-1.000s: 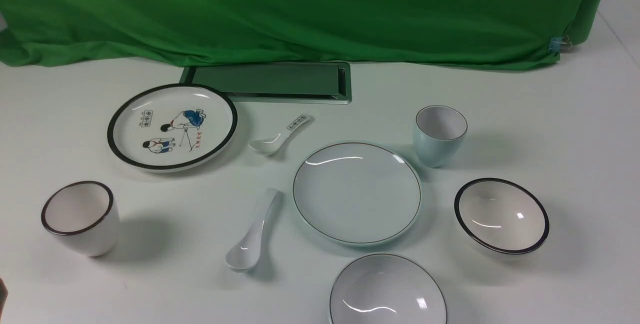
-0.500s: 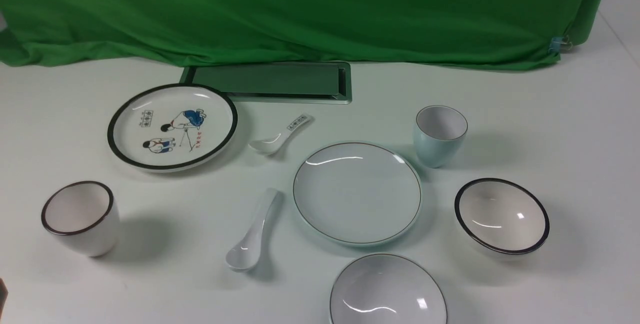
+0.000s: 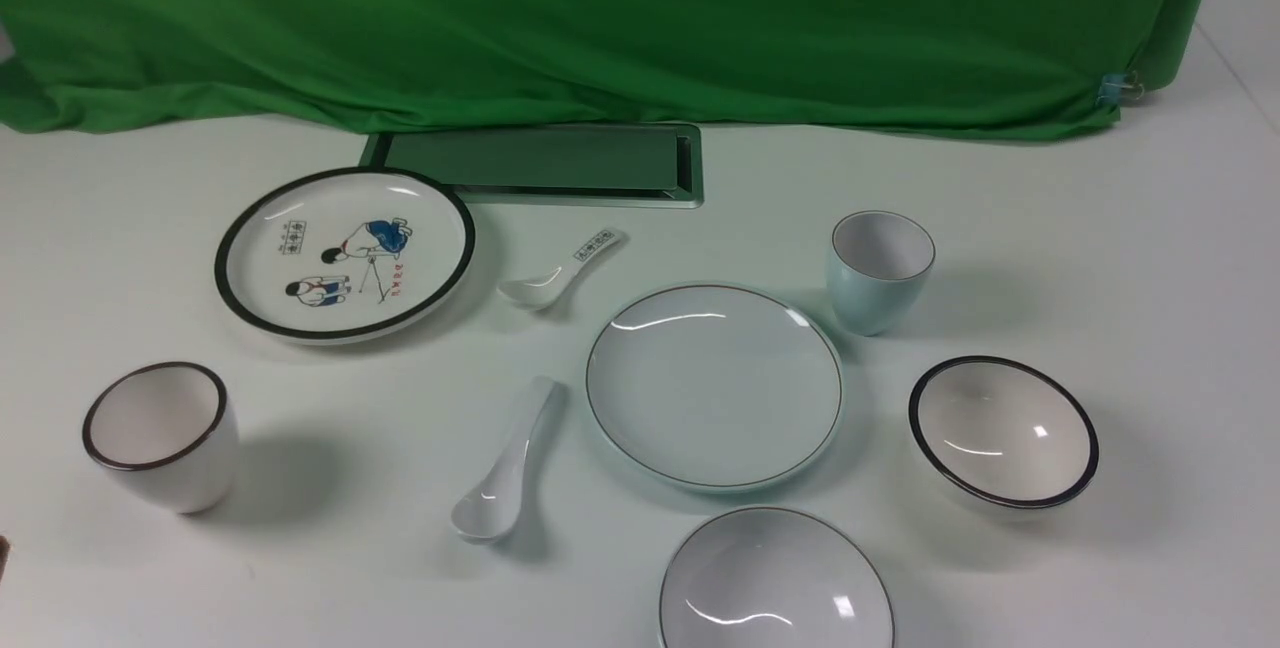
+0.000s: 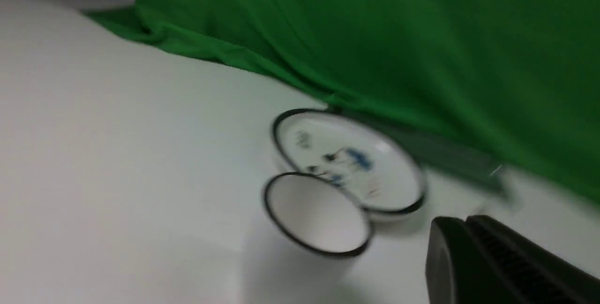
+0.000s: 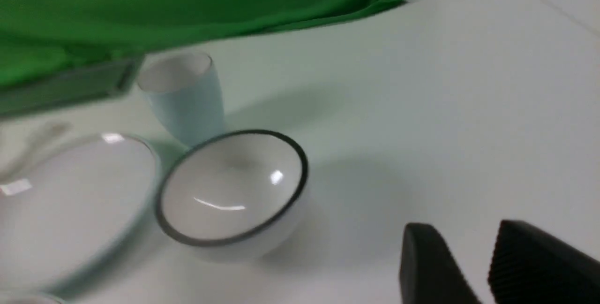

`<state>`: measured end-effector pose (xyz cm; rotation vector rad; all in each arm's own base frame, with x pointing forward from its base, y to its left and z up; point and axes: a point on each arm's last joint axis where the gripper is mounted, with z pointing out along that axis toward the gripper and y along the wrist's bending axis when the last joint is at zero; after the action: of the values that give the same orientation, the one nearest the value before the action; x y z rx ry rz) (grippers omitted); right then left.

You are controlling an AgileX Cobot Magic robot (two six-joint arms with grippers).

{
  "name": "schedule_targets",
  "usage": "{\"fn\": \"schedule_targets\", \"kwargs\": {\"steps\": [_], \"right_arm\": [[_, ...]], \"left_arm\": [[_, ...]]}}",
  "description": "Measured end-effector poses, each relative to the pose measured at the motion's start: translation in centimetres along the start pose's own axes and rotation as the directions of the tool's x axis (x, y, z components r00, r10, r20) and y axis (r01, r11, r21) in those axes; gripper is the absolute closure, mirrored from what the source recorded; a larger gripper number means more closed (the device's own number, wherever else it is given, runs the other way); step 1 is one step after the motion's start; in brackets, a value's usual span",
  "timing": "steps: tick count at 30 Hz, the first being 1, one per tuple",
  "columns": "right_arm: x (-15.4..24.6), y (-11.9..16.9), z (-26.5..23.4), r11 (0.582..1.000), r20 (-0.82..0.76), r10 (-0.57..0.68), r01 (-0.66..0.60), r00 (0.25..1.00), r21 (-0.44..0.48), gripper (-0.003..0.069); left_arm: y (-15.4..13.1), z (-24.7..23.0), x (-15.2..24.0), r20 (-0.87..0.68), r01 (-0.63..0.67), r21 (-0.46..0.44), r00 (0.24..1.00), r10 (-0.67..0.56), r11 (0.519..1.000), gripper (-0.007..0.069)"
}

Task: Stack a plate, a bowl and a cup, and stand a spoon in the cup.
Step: Use the right arm to grab a blue rice bowl

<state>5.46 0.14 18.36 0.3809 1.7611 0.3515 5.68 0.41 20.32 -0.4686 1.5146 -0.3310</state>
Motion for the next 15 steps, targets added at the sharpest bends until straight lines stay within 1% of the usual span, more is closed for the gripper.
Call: {"fn": "schedule_targets", "kwargs": {"steps": [1,2,3,4,5,6,7,9,10,12,13,14,15], "right_arm": [[0.07,0.14,0.0,0.984,-0.01,0.175,-0.175,0.985,-0.014,0.0417],[0.11,0.24,0.0,0.953,-0.02,0.302,-0.303,0.953,-0.022,0.0417],[0.13,0.28,-0.01,0.941,-0.024,0.337,-0.338,0.941,-0.024,0.0417],[0.16,0.36,-0.01,0.858,-0.036,0.511,-0.512,0.859,-0.025,0.0417],[0.18,0.4,-0.01,0.806,-0.042,0.591,-0.592,0.806,-0.024,0.0417],[0.18,0.4,-0.01,0.8,-0.042,0.598,-0.6,0.8,-0.024,0.0417],[0.2,0.41,-0.01,0.771,-0.046,0.635,-0.636,0.771,-0.021,0.0417],[0.23,0.4,-0.01,0.767,-0.048,0.64,-0.641,0.767,-0.018,0.0417],[0.24,0.4,-0.01,0.78,-0.048,0.624,-0.625,0.78,-0.018,0.0417],[0.25,0.4,-0.01,0.803,-0.049,0.594,-0.596,0.803,-0.019,0.0417],[0.25,0.4,-0.01,0.806,-0.049,0.591,-0.592,0.805,-0.019,0.0417],[0.28,0.39,-0.01,0.821,-0.051,0.569,-0.57,0.821,-0.018,0.0417],[0.29,0.4,-0.01,0.846,-0.051,0.532,-0.533,0.845,-0.02,0.0417]], "left_arm": [[-0.08,0.0,-0.16,0.016,0.159,0.011,0.987,-0.159,0.987,0.0654],[-0.12,0.0,-0.26,0.023,0.285,0.021,0.958,-0.286,0.958,0.0654],[-0.13,-0.01,-0.3,0.027,0.306,0.024,0.951,-0.307,0.952,0.0654],[-0.15,-0.01,-0.42,0.036,0.41,0.034,0.911,-0.411,0.912,0.0654],[-0.15,-0.01,-0.5,0.041,0.454,0.04,0.889,-0.455,0.89,0.0654],[-0.15,-0.02,-0.51,0.042,0.458,0.04,0.887,-0.459,0.888,0.0654],[-0.15,-0.02,-0.54,0.044,0.473,0.043,0.879,-0.475,0.88,0.0654],[-0.15,-0.02,-0.58,0.048,0.481,0.045,0.874,-0.483,0.875,0.0654],[-0.15,-0.02,-0.65,0.054,0.504,0.05,0.861,-0.507,0.862,0.0654],[-0.15,-0.03,-0.7,0.053,0.578,0.058,0.812,-0.581,0.814,0.0654],[-0.15,-0.03,-0.71,0.054,0.585,0.059,0.807,-0.588,0.809,0.0654],[-0.14,-0.03,-0.73,0.053,0.615,0.062,0.785,-0.618,0.786,0.0654],[-0.14,-0.04,-0.84,0.059,0.667,0.073,0.74,-0.67,0.742,0.0654]]}}
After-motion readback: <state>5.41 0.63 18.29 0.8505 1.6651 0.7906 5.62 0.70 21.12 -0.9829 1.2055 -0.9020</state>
